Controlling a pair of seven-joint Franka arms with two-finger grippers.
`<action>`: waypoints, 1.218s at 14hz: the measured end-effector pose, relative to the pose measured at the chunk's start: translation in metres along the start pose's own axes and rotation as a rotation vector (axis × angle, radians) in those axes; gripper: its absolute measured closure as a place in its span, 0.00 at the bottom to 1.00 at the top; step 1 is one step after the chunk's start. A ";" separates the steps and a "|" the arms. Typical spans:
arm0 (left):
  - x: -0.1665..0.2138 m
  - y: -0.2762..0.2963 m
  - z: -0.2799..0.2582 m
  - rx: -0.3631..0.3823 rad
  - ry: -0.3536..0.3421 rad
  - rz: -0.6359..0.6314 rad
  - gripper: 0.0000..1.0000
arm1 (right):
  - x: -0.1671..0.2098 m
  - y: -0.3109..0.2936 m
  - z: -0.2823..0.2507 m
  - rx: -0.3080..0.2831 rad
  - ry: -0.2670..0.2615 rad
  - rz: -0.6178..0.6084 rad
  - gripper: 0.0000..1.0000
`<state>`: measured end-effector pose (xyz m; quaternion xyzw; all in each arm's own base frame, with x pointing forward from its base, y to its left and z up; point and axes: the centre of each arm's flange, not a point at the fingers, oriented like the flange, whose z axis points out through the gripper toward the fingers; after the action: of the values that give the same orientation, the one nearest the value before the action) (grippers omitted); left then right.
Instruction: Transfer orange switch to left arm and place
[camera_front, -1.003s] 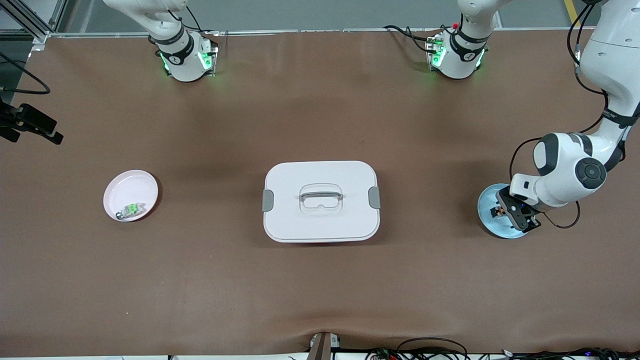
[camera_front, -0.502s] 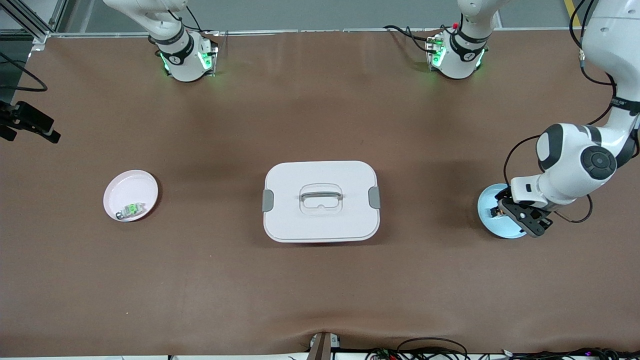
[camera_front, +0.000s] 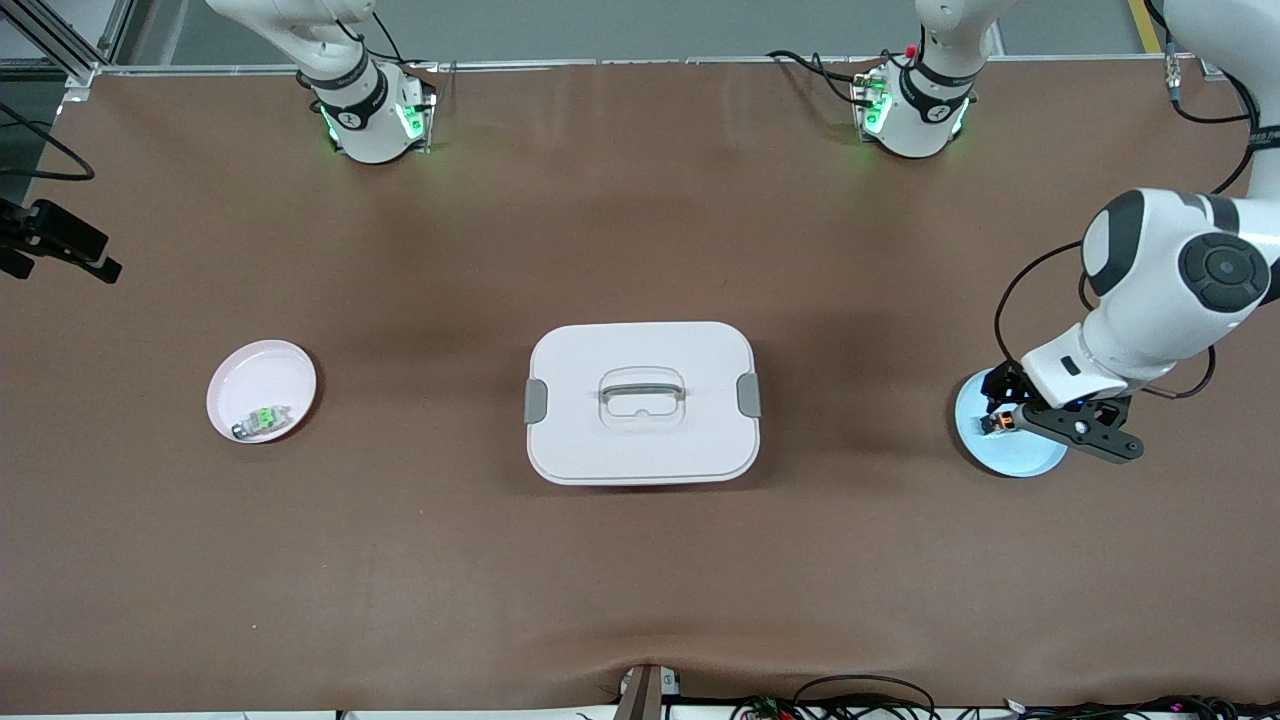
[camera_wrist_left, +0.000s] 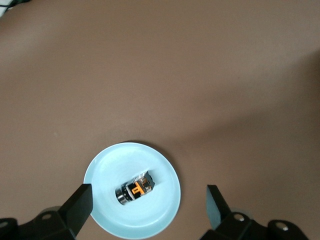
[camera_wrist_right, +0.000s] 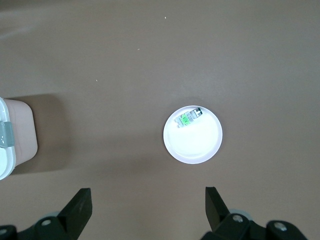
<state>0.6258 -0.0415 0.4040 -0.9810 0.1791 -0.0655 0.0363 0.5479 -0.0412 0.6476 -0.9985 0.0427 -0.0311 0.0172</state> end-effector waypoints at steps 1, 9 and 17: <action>0.002 0.004 -0.018 0.017 0.006 -0.060 0.00 | 0.000 0.000 0.000 0.000 0.000 0.000 0.00; 0.000 0.001 -0.144 0.099 -0.027 -0.310 0.00 | 0.000 0.000 0.000 0.000 0.000 0.000 0.00; -0.002 0.003 -0.194 0.093 -0.070 -0.330 0.00 | 0.000 0.000 0.000 0.000 0.000 0.000 0.00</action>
<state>0.5960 -0.0528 0.5949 -0.9960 0.0108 -0.0448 0.0765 0.5480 -0.0413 0.6478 -0.9985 0.0428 -0.0310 0.0172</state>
